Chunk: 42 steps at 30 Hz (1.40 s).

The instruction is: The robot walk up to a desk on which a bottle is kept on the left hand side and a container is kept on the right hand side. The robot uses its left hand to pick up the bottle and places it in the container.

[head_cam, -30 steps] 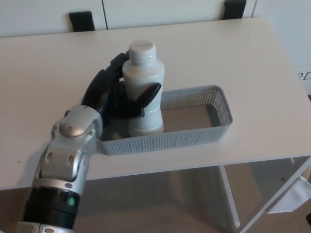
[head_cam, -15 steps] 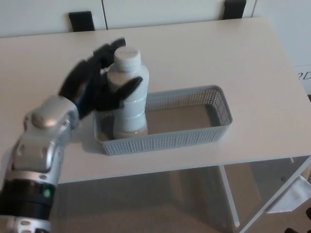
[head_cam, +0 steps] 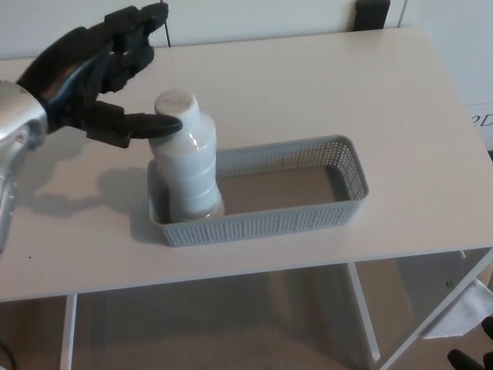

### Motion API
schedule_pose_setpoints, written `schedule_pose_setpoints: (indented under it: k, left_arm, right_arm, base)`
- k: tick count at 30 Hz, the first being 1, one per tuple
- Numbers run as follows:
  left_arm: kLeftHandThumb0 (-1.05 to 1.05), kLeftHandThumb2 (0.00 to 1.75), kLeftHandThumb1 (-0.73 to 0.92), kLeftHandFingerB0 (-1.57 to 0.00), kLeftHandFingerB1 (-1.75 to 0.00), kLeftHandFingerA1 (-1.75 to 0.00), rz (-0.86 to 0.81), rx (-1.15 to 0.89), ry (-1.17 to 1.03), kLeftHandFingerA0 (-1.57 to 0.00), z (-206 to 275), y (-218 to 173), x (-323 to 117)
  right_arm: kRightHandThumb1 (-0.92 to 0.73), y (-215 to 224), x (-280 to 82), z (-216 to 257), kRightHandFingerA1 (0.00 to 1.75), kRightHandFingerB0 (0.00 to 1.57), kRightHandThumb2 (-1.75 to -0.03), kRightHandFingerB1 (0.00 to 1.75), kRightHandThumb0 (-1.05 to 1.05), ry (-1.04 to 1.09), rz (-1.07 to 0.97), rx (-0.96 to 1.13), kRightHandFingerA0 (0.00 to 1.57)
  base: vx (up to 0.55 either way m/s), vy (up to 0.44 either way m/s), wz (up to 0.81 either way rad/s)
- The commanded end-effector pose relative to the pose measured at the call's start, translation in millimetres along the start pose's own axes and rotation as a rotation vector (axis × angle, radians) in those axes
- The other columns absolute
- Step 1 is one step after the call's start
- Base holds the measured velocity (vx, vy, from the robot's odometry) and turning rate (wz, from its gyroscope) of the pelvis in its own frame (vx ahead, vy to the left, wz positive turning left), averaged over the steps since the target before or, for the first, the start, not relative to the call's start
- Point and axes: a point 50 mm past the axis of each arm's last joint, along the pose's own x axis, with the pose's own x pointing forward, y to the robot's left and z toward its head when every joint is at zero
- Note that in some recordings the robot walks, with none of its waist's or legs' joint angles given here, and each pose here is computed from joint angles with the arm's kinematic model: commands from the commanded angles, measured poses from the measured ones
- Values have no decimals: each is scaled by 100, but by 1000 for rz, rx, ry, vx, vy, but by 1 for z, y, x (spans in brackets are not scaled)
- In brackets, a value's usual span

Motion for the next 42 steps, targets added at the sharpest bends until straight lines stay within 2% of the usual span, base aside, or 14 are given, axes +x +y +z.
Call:
schedule_pose_setpoints:
  k: [1,6,7,13,15,16,18,22,24,25,32,37,38,42]
  left_arm:
    - [-44,59,38,0,0,0,-418,152,95,0,28,18,-28]
    - [-74,72,37,0,0,0,-391,9,1,0,43,38,-39]
    - [-70,54,44,0,0,0,-358,-37,-49,0,52,53,-48]
    - [-70,53,39,0,0,0,-287,-78,-174,0,76,90,-86]
    - [-65,52,36,0,0,0,-256,-70,-226,0,86,107,-119]
    - [-61,77,40,0,-5,0,-236,-86,-247,0,85,120,-148]
    - [-58,66,24,0,-13,-2,-187,-124,-263,0,76,132,-184]
    - [-57,72,39,0,-4,0,-75,-333,-266,0,46,150,-240]
    - [-57,73,38,0,-7,0,-20,-406,-268,0,34,153,-255]
    - [-66,77,40,0,-9,-1,60,-467,-261,0,13,152,-273]
    - [-63,76,38,0,-11,-12,378,-693,-127,0,-77,123,-348]
    - [-59,71,36,0,-26,-46,712,-895,96,-4,-140,75,-395]
    - [-45,56,54,-8,-26,-45,806,-930,174,-12,-156,60,-406]
    - [-61,77,49,-7,-39,-57,1072,-1004,519,-29,-204,4,-429]
  right_arm:
    - [-34,-4,2,6,48,31,-52,34,-59,-8,-30,6,40]
    - [-34,-1,5,10,52,26,-70,40,-62,-13,-22,-7,37]
    - [-34,1,7,13,51,28,-70,40,-63,-18,-20,-13,37]
    - [-35,2,10,22,44,32,-53,33,-60,-25,-25,-24,40]
    - [-35,0,10,26,45,32,-52,33,-60,-23,-25,-40,42]
    - [-36,-1,10,27,51,29,-70,39,-67,-19,-26,-50,39]
    - [-34,-3,9,29,45,32,-52,34,-62,-14,-29,-62,40]
    - [-34,-4,10,31,45,32,-52,34,-61,-14,-32,-68,41]
    - [-34,-4,10,31,51,27,-71,39,-63,-12,-32,-65,39]
    - [-34,-4,9,29,45,32,-53,34,-62,-3,-33,-68,41]
    - [-34,-5,8,26,42,31,-52,34,-60,9,-41,-64,37]
    - [-34,-7,6,27,43,30,-52,34,-63,15,-39,-80,39]
    - [-34,-8,5,26,47,31,-52,35,-61,14,-42,-74,40]
    - [-35,-13,-2,22,45,30,-52,35,-62,23,-59,-61,38]
  base:
    - [0,0,0]
    - [0,0,0]
    - [0,0,0]
    - [0,0,0]
    - [0,0,0]
    - [0,0,0]
    - [0,0,0]
    - [0,0,0]
    - [0,0,0]
    - [0,0,0]
    - [0,0,0]
    - [0,0,0]
    - [0,0,6]
    - [0,0,2]
